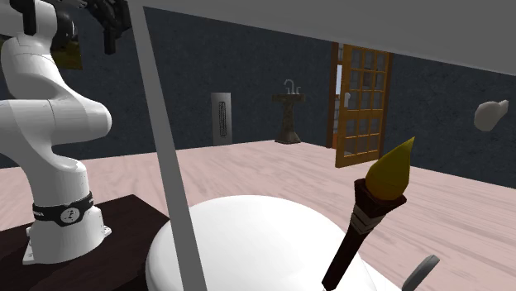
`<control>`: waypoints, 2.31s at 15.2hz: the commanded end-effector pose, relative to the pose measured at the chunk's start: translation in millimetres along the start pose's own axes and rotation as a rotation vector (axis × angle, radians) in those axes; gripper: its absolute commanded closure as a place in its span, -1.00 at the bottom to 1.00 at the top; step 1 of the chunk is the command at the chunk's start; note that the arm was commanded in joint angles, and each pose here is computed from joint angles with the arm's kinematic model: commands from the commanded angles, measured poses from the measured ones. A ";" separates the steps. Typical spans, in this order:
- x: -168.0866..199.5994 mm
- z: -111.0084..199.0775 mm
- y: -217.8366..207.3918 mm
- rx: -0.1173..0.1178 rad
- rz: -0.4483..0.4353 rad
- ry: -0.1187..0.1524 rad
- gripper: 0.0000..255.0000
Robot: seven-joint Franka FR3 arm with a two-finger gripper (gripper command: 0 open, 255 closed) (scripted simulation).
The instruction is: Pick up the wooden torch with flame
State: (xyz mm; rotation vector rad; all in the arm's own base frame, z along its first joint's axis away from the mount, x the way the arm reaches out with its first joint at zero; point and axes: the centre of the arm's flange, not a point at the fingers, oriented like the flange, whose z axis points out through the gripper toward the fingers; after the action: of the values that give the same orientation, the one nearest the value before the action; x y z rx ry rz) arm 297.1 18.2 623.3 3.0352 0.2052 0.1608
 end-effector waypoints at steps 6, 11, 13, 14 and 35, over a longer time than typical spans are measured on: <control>50.1 28.0 -29.2 0.005 0.013 0.010 -1.00; 100.9 55.4 -57.8 0.010 0.026 0.020 -1.00; 121.4 66.1 -69.2 0.012 0.032 0.024 -1.00; 131.7 71.4 -74.8 0.013 0.034 0.026 -1.00; 346.8 174.3 -184.6 0.034 0.088 0.068 -1.00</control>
State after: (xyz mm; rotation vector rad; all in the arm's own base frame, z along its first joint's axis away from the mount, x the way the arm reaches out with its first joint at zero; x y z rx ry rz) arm 627.5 226.7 469.8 3.0760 0.0832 0.2662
